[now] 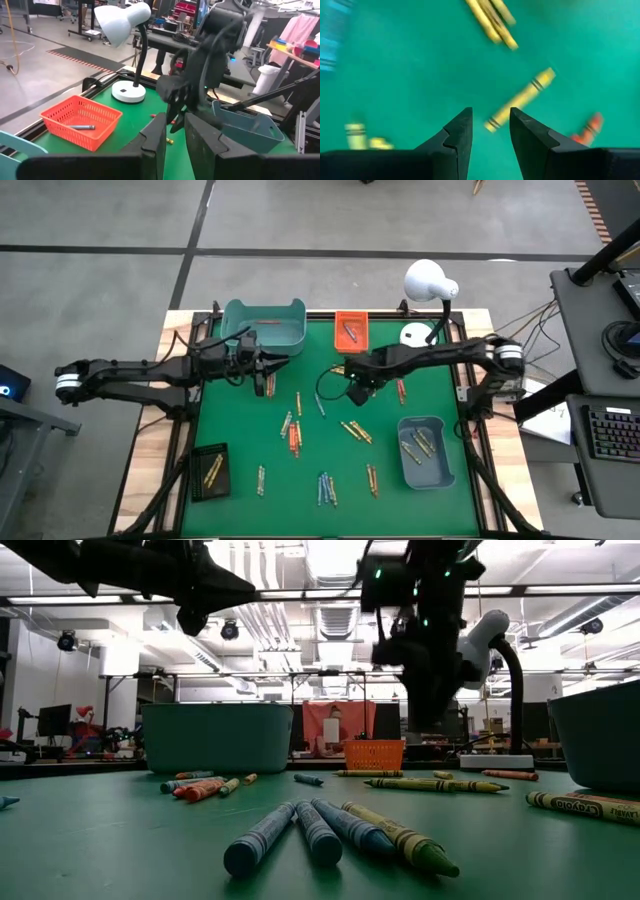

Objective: Sort crayons
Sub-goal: Put the yellow crayon into the black bin

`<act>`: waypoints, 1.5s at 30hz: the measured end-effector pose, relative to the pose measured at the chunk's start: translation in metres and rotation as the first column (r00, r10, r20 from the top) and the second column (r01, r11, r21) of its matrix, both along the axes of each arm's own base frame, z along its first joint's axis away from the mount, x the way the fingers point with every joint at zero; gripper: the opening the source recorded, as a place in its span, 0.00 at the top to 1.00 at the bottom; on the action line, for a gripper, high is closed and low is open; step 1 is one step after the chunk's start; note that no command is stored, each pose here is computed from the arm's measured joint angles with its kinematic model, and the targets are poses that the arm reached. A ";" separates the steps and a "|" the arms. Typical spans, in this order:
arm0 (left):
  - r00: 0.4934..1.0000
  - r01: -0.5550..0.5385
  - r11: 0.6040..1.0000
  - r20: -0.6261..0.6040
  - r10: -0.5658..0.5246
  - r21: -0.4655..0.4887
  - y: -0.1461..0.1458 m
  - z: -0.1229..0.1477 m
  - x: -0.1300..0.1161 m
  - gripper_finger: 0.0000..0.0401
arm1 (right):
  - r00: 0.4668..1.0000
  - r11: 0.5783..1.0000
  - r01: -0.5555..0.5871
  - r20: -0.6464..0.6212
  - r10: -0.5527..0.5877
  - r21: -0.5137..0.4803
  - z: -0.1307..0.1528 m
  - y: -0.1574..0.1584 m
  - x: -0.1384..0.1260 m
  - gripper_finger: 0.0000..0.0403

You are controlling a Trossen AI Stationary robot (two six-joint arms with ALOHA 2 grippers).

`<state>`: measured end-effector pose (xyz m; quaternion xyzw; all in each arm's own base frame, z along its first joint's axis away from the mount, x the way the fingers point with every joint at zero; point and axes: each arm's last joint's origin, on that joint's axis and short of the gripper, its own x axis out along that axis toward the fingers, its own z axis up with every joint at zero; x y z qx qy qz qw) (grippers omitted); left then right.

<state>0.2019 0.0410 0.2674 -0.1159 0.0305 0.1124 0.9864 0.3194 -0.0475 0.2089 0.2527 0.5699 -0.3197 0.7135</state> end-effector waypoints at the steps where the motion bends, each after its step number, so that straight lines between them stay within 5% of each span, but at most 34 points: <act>1: 1.000 0.000 1.000 -0.001 0.000 0.005 0.000 0.000 0.000 0.87 | 0.999 1.000 0.015 -0.043 -0.015 0.000 -0.003 0.000 0.001 0.71; 17: 1.000 0.003 1.000 -0.028 -0.002 0.029 0.001 -0.003 0.002 0.87 | 0.964 0.973 0.226 -0.134 -0.229 -0.040 -0.040 -0.009 -0.006 0.71; 35: 0.996 -0.050 0.999 -0.068 0.051 0.020 0.004 -0.014 0.012 0.87 | 0.973 0.974 0.225 -0.039 -0.226 -0.010 -0.077 -0.021 -0.019 0.71; 45: 0.998 -0.053 0.999 -0.039 0.053 0.000 0.006 -0.016 0.020 0.87 | 0.991 0.992 0.128 -0.035 -0.128 0.003 -0.081 -0.021 -0.019 0.95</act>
